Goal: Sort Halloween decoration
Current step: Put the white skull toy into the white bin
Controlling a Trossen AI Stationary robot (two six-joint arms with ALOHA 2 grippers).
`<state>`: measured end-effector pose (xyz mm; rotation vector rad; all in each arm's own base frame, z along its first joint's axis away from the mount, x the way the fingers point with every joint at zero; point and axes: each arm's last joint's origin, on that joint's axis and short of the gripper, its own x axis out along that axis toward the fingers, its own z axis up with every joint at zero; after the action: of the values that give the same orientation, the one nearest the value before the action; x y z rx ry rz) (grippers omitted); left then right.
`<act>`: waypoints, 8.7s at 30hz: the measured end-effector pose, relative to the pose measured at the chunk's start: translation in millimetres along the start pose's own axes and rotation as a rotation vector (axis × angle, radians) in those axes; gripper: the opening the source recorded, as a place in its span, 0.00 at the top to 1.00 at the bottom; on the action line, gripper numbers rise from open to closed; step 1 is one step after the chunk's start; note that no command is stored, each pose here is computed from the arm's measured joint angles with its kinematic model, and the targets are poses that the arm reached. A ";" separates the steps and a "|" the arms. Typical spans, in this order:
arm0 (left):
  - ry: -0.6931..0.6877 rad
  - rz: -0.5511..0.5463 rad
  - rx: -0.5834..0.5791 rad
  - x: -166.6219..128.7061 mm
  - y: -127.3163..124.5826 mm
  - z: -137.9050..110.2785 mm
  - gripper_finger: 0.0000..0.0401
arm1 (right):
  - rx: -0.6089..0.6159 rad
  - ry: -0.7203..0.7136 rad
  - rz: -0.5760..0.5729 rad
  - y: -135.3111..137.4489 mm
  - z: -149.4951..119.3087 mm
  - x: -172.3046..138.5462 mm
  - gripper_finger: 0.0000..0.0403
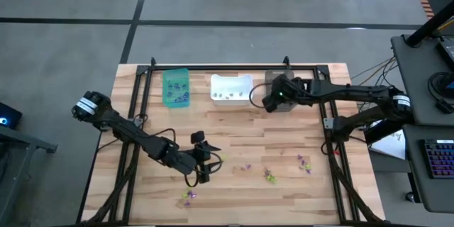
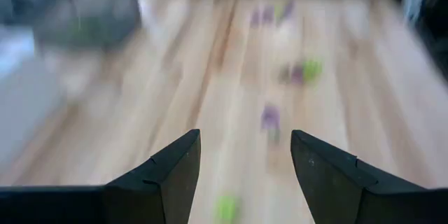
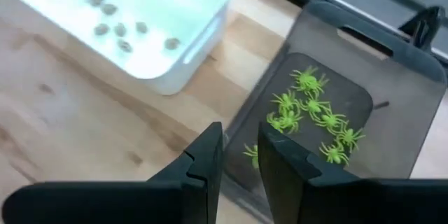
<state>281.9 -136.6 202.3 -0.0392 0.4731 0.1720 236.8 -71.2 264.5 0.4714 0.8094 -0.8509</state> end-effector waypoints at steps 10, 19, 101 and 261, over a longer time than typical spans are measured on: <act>0.738 -0.019 -0.076 -45.0 -0.6 -4.0 0.49 | -0.050 -0.078 0.049 32.5 -21.8 -19.8 0.80; 0.886 0.023 -0.050 -76.7 -18.0 -42.2 0.49 | -0.088 -0.102 0.111 48.5 -33.5 -29.5 0.80; 0.541 0.072 0.290 -12.8 6.9 -0.3 0.98 | -0.277 -0.110 0.197 66.1 -52.8 -43.4 0.80; 0.302 -0.068 0.303 2.7 -23.9 12.9 0.70 | -0.882 0.048 0.436 215.8 -154.7 30.0 0.80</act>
<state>294.2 -158.7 212.5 0.2179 0.7938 0.0250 355.9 142.6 157.2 -0.1229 0.9885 -0.0343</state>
